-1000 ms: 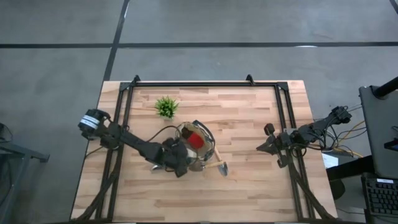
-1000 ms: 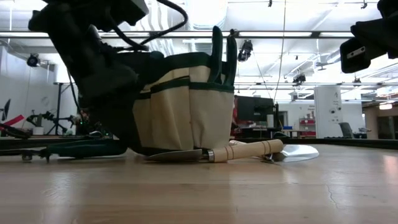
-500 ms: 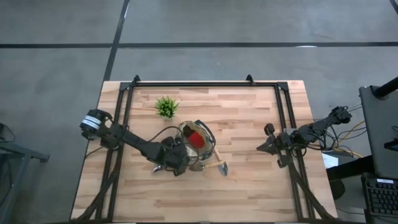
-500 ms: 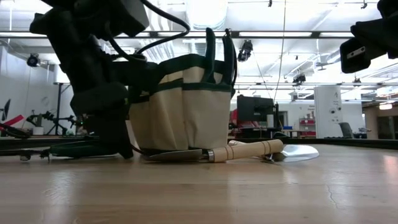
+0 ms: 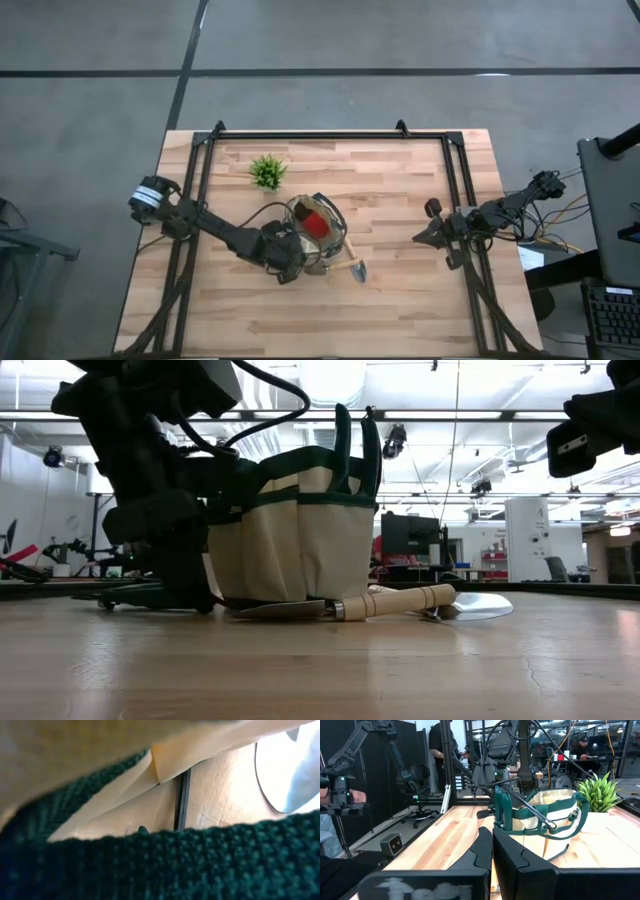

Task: Pick & Place Garden tools in Gardening bag
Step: Put the green shear scissors into the gardening bag

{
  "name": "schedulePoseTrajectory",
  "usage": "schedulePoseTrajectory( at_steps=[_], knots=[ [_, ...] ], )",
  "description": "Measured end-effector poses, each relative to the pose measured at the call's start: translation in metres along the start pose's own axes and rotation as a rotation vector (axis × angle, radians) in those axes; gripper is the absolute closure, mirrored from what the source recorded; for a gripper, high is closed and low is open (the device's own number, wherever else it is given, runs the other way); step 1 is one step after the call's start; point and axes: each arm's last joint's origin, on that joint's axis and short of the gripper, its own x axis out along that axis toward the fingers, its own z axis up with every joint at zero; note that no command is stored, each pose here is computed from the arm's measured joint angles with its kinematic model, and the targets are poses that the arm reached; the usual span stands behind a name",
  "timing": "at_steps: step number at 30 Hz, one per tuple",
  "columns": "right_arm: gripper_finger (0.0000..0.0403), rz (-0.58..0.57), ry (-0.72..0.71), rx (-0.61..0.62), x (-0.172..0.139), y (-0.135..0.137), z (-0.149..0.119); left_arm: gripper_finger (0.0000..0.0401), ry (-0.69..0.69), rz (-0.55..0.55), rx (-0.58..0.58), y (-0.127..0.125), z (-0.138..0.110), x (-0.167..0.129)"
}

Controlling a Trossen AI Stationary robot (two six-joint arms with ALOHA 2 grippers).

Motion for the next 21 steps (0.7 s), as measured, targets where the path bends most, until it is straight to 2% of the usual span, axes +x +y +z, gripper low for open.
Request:
schedulePoseTrajectory(
  at_steps=[5,13,21],
  knots=[
    [0.0394,0.000,0.000,0.000,0.000,0.000,0.000,0.0357,0.005,-0.064,0.017,-0.002,0.003,-0.023],
    [0.0394,0.000,0.000,0.000,0.000,0.000,0.000,0.0393,-0.099,-0.129,0.007,0.004,0.009,-0.072],
    [0.0394,0.000,0.002,-0.001,0.000,0.000,0.000,0.0393,-0.209,-0.179,-0.031,0.014,0.014,-0.105]
  ],
)
